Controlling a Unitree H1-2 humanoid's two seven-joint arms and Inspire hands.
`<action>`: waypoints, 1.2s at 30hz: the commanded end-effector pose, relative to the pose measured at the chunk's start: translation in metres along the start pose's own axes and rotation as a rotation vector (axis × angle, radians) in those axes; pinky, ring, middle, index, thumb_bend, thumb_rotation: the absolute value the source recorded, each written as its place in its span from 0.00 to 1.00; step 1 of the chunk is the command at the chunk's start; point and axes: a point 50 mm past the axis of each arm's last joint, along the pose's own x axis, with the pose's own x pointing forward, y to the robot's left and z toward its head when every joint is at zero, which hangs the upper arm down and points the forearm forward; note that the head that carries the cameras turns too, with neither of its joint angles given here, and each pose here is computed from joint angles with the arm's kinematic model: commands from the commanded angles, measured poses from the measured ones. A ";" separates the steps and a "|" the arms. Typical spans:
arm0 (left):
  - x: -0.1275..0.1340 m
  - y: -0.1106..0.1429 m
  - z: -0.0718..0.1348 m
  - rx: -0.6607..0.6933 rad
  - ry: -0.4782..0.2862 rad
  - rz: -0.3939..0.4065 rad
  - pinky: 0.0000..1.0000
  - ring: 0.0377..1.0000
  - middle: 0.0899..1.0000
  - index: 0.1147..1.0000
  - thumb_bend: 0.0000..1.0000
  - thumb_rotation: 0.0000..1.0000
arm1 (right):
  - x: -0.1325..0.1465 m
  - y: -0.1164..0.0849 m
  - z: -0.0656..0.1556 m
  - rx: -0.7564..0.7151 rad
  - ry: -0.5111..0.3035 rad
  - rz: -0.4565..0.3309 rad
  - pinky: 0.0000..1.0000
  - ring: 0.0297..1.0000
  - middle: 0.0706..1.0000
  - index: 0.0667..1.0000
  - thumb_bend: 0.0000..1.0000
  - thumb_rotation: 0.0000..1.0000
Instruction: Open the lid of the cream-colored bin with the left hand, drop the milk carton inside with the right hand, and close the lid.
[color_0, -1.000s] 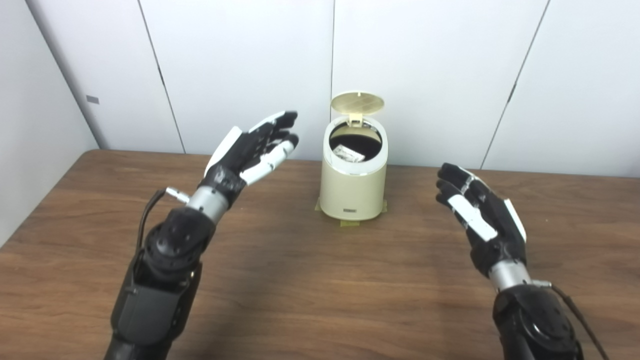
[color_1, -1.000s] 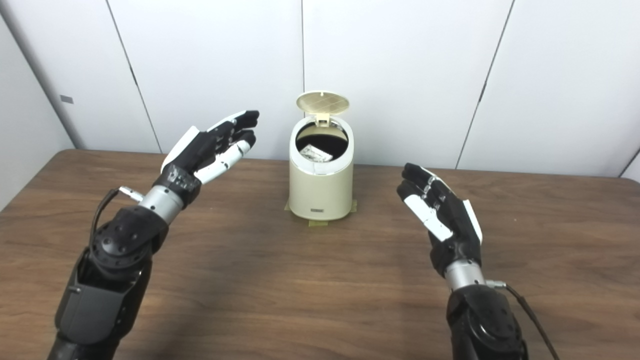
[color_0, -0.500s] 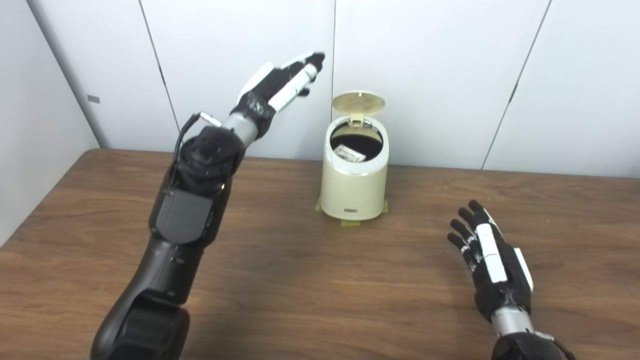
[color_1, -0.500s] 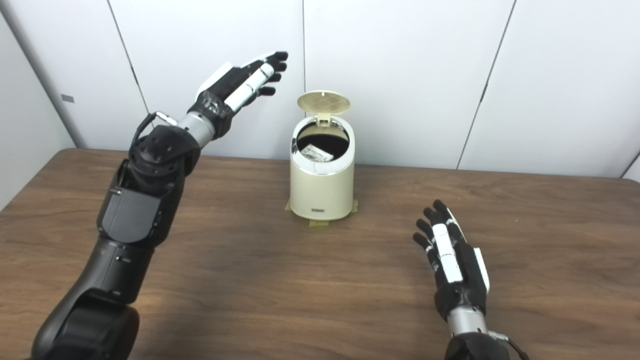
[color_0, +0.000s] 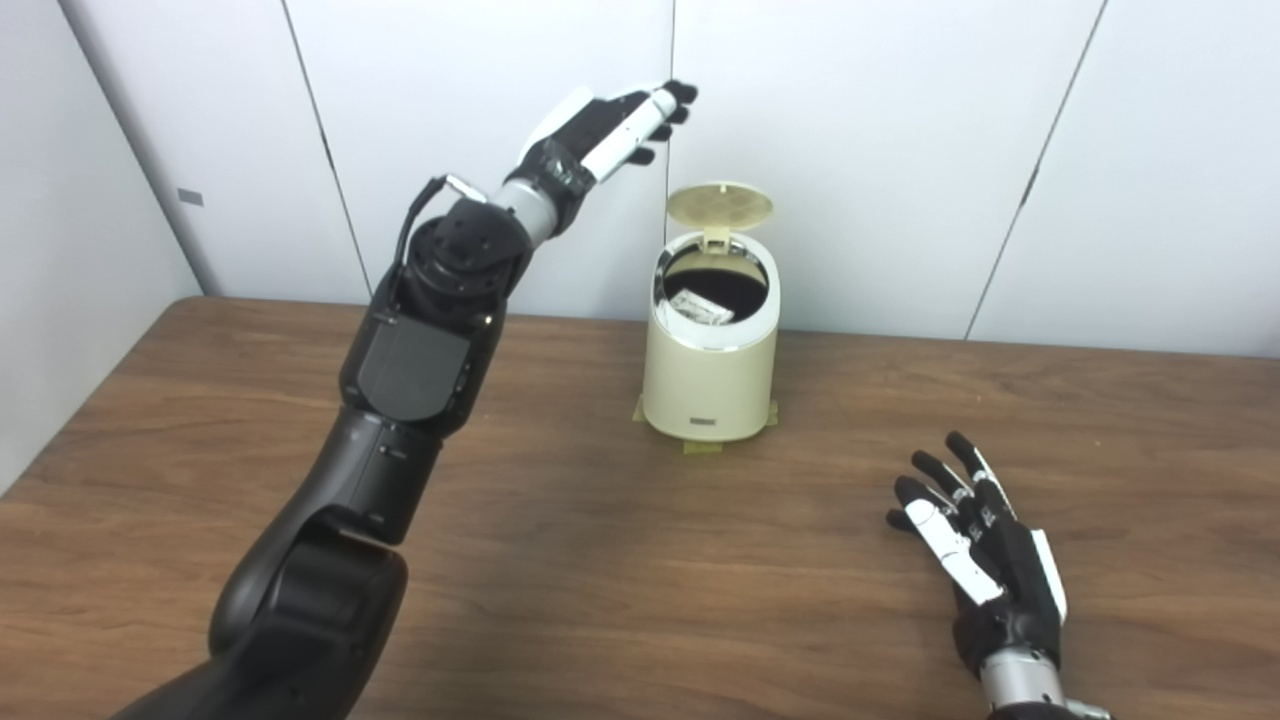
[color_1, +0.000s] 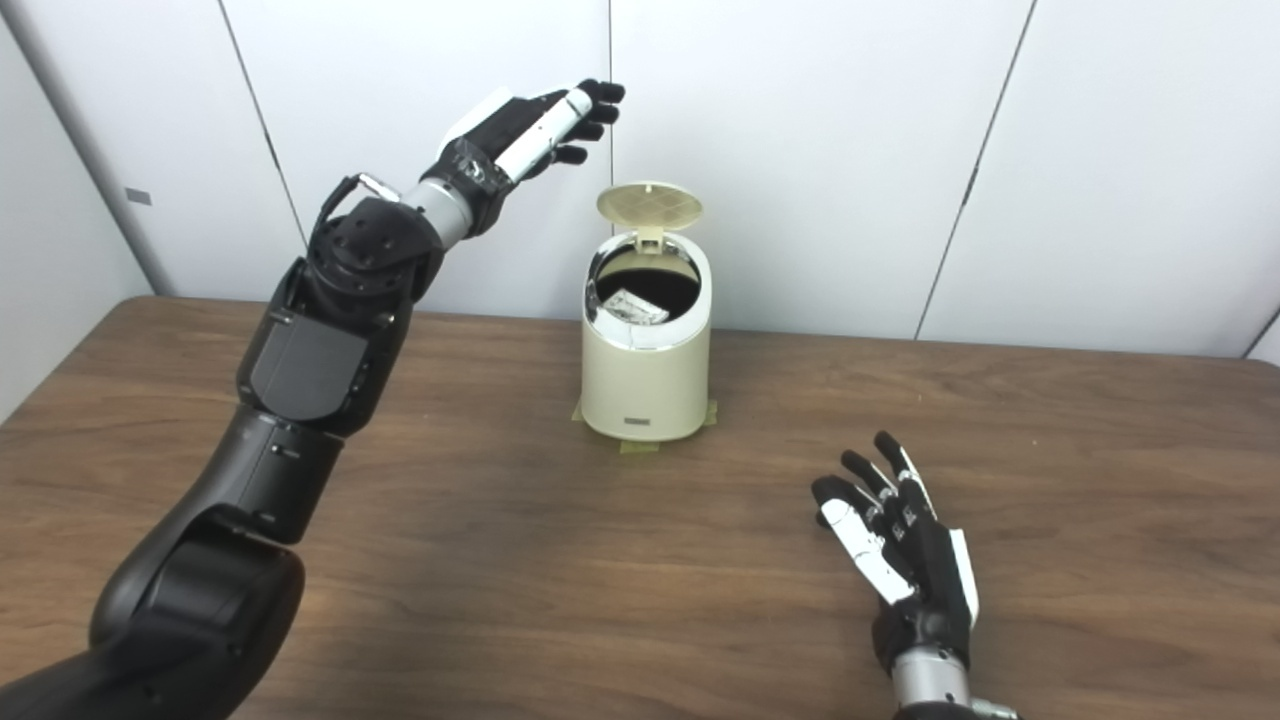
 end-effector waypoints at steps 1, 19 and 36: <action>0.004 0.013 0.039 0.093 -0.121 -0.002 0.88 0.93 0.89 0.89 0.35 1.00 | 0.003 0.005 0.007 0.034 -0.031 -0.001 0.63 0.76 0.80 0.91 0.53 0.36; -0.016 -0.001 0.036 0.480 -0.087 -0.142 0.90 0.91 0.86 0.84 0.45 0.99 | 0.012 0.009 0.009 -0.218 -0.109 -0.011 0.56 0.69 0.74 0.89 0.53 0.56; -0.041 -0.018 0.015 0.657 -0.028 -0.282 0.80 0.84 0.86 0.85 0.46 1.00 | 0.013 0.011 0.011 -0.202 -0.106 -0.024 0.59 0.69 0.73 0.91 0.50 0.58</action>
